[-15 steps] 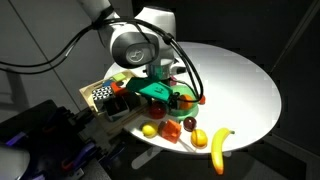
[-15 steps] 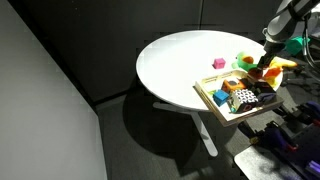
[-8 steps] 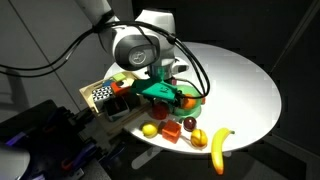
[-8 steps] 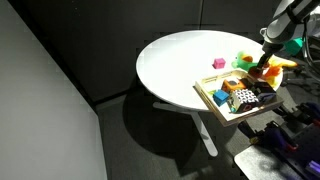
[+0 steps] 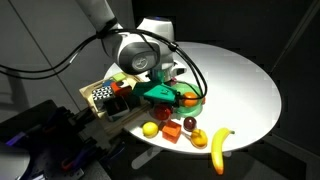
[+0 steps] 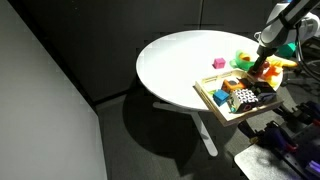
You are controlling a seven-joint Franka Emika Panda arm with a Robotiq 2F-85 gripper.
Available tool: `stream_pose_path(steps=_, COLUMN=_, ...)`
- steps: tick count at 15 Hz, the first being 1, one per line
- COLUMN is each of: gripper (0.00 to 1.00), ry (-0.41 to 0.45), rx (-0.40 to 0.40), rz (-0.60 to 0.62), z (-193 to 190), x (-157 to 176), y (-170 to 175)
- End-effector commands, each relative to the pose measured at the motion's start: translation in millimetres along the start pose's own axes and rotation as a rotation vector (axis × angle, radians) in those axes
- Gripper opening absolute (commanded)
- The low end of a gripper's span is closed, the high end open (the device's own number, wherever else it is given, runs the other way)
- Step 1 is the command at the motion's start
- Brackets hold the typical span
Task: Pick up the red toy apple and put it in the green bowl
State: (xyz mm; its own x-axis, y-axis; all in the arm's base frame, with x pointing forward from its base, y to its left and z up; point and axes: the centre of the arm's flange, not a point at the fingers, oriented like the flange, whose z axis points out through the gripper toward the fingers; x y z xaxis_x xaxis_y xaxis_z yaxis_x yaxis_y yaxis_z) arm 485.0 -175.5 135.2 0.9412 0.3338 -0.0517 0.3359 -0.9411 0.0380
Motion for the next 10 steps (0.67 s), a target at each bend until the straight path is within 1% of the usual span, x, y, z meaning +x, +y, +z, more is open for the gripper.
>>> stream_pose_path(steps=1, gripper=0.66, ry=0.017, rx=-0.001, rz=-0.013, z=-3.5, x=8.9, y=9.6)
stream_pose_path(steps=2, gripper=0.58, ry=0.019, rx=-0.003, rz=-0.007, z=-7.3, x=8.9, y=10.2)
stream_pose_path(steps=4, gripper=0.58, ry=0.009, rx=-0.002, rz=0.022, z=-16.6, x=5.1, y=12.0)
stream_pose_path(steps=10, gripper=0.58, ry=-0.071, rx=0.014, rz=0.115, z=-51.4, x=-7.7, y=22.3)
